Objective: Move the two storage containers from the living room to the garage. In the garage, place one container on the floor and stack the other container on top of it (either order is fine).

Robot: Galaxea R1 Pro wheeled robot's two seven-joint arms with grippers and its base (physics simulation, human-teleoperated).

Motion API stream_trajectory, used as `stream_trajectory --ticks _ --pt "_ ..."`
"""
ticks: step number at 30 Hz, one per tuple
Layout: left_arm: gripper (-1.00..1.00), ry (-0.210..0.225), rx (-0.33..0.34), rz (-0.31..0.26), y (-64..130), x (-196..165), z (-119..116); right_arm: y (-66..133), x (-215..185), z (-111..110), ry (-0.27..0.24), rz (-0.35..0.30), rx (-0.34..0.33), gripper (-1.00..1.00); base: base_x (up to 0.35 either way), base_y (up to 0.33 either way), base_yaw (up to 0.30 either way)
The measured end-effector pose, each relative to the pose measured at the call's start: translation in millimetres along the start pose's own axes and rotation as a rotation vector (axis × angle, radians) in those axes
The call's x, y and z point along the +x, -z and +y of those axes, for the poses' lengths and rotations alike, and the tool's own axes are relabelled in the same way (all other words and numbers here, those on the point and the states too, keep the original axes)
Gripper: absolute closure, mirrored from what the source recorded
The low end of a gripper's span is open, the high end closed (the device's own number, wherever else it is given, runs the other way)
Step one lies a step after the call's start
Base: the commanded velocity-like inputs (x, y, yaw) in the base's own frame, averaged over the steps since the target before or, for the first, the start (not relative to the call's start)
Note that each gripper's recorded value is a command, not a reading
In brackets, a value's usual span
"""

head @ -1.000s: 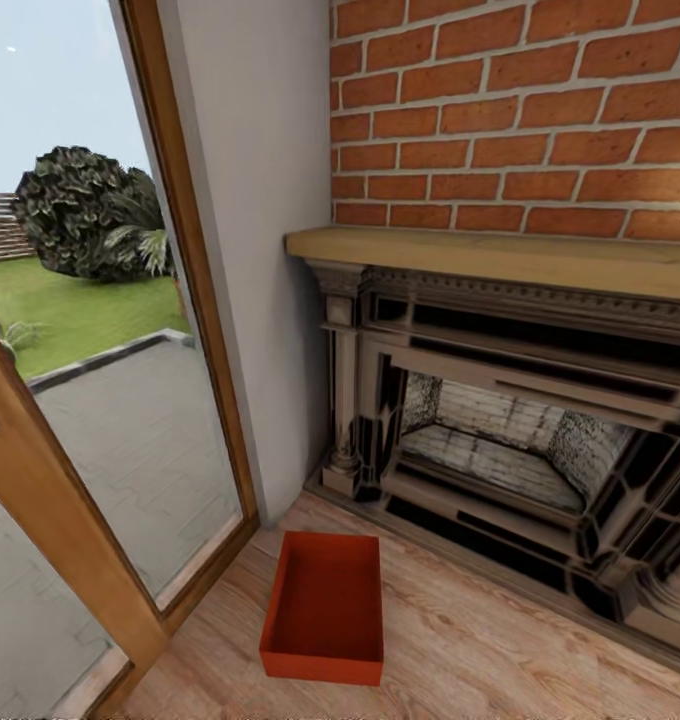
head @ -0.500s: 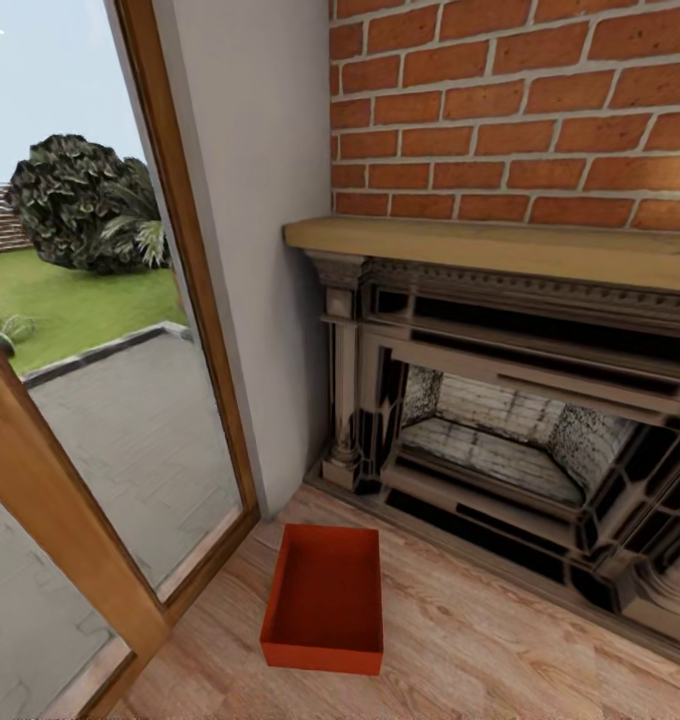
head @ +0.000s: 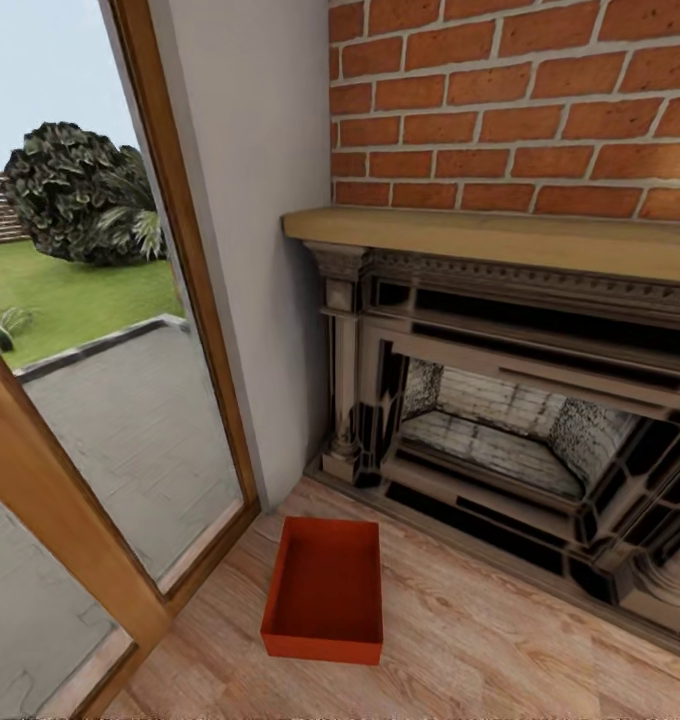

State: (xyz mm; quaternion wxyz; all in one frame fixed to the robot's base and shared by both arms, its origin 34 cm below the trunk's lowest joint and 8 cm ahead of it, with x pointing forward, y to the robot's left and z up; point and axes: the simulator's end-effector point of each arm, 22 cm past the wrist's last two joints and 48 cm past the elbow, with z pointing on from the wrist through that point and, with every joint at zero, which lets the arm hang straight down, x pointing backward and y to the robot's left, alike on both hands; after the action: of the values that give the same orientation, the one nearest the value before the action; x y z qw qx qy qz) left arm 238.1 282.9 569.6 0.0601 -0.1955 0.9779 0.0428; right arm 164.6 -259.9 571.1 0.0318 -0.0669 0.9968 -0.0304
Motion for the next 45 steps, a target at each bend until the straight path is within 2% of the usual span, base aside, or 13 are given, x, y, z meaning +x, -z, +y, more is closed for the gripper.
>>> stream_trajectory --ticks 45 --pt "-1.0 -0.008 -0.027 0.067 -4.0 27.3 10.7 0.4 28.2 4.5 0.004 0.072 -0.011 -1.0 0.0 0.0 0.0"
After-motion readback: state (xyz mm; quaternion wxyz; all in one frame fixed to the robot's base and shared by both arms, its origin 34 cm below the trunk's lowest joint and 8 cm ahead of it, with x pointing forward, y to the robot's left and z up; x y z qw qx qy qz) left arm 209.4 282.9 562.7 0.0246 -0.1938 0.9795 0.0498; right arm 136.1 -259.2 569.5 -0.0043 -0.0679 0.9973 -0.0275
